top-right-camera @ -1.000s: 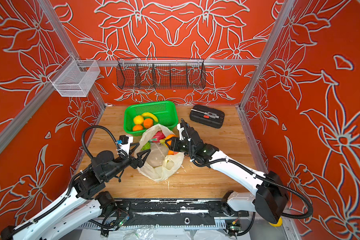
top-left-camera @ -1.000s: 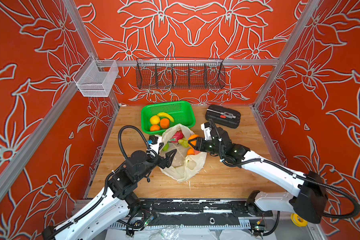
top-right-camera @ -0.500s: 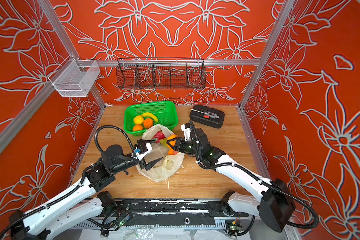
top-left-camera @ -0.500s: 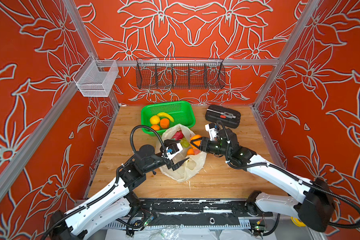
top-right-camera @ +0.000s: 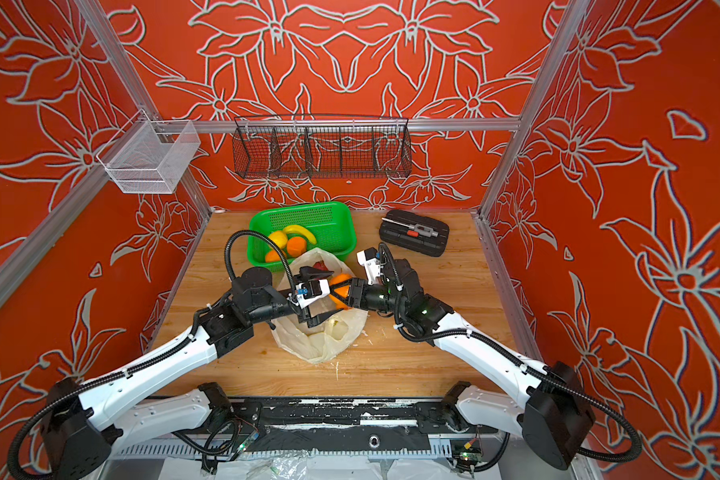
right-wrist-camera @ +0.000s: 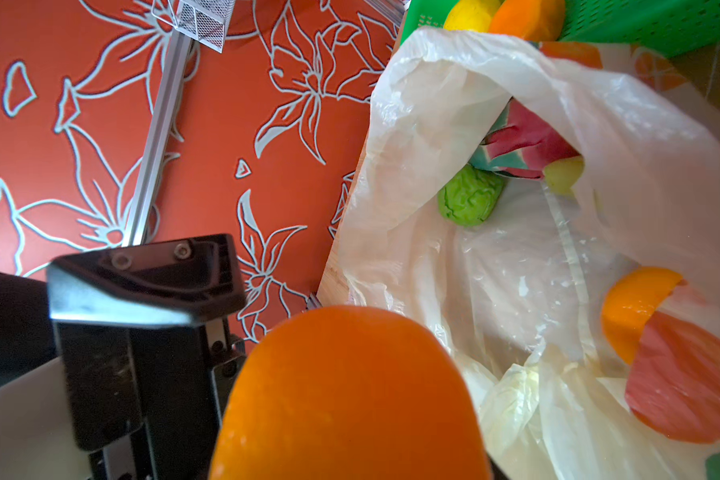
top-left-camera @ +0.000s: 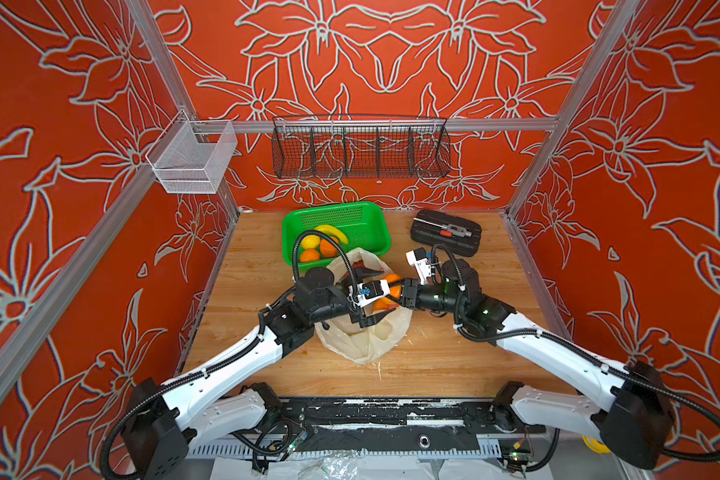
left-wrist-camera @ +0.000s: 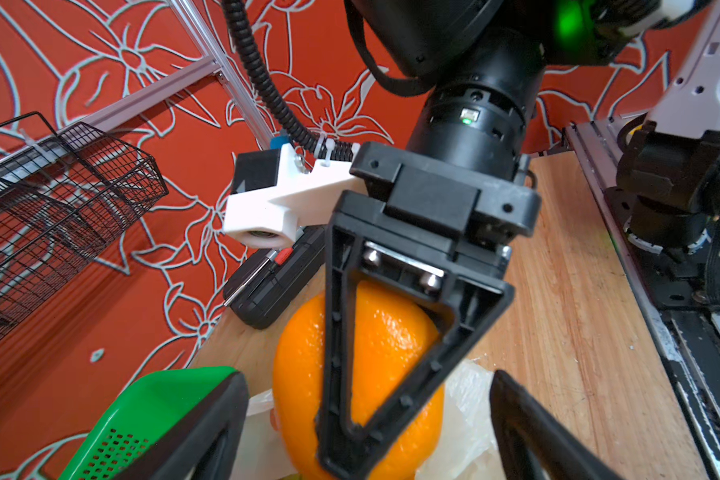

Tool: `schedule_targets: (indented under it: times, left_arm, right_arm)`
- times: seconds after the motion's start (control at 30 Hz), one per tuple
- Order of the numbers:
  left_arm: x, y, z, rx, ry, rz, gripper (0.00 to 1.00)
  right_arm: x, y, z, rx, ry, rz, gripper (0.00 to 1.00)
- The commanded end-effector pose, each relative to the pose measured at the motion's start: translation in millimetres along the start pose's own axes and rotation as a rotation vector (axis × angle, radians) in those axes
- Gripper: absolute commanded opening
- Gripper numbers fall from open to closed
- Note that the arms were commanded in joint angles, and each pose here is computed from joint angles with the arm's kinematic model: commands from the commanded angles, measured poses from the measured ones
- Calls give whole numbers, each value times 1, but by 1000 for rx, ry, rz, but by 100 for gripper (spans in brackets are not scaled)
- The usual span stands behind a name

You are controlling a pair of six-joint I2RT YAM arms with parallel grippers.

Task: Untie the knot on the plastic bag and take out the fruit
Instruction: 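Grasp the orange with the left gripper from the right gripper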

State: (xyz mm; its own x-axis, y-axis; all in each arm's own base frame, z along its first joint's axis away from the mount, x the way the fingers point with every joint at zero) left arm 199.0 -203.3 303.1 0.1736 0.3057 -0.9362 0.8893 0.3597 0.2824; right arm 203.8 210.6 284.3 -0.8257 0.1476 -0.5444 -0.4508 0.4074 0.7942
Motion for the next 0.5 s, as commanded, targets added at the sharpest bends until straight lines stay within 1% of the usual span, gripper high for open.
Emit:
schedule_targets:
  times: [0.0, 0.13, 0.23, 0.37, 0.47]
  left_arm:
    - [-8, 1, 4, 19, -51, 51, 86]
    - [-6, 5, 10, 10, -49, 51, 79]
    - [-7, 6, 14, 11, -51, 48, 76]
    - [-8, 7, 18, 34, -49, 42, 63]
    - [-6, 7, 20, 38, -42, 34, 57]
  right_arm:
    - [-2, 10, -7, -58, -20, -16, 44]
    - [-2, 12, -7, -74, -13, -14, 44]
    - [-1, 12, -6, -77, -9, -14, 44]
    - [1, 10, -4, -85, -5, -4, 43]
    - [1, 11, -4, -86, -6, -4, 43]
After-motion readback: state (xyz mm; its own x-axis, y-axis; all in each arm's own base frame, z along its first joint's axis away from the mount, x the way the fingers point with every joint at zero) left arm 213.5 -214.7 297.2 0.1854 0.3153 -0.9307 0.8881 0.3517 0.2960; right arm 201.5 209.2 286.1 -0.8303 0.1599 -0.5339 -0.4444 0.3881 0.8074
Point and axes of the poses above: each gripper's point midway between its finger pads, its own z axis out along the fingers, its own y axis along the line the jaws close on, x = y × z, the point moved 10 cm from there along -z, back along the fingers, and after that the axes turned 8 degrees about -z, right-handed, at the moved point
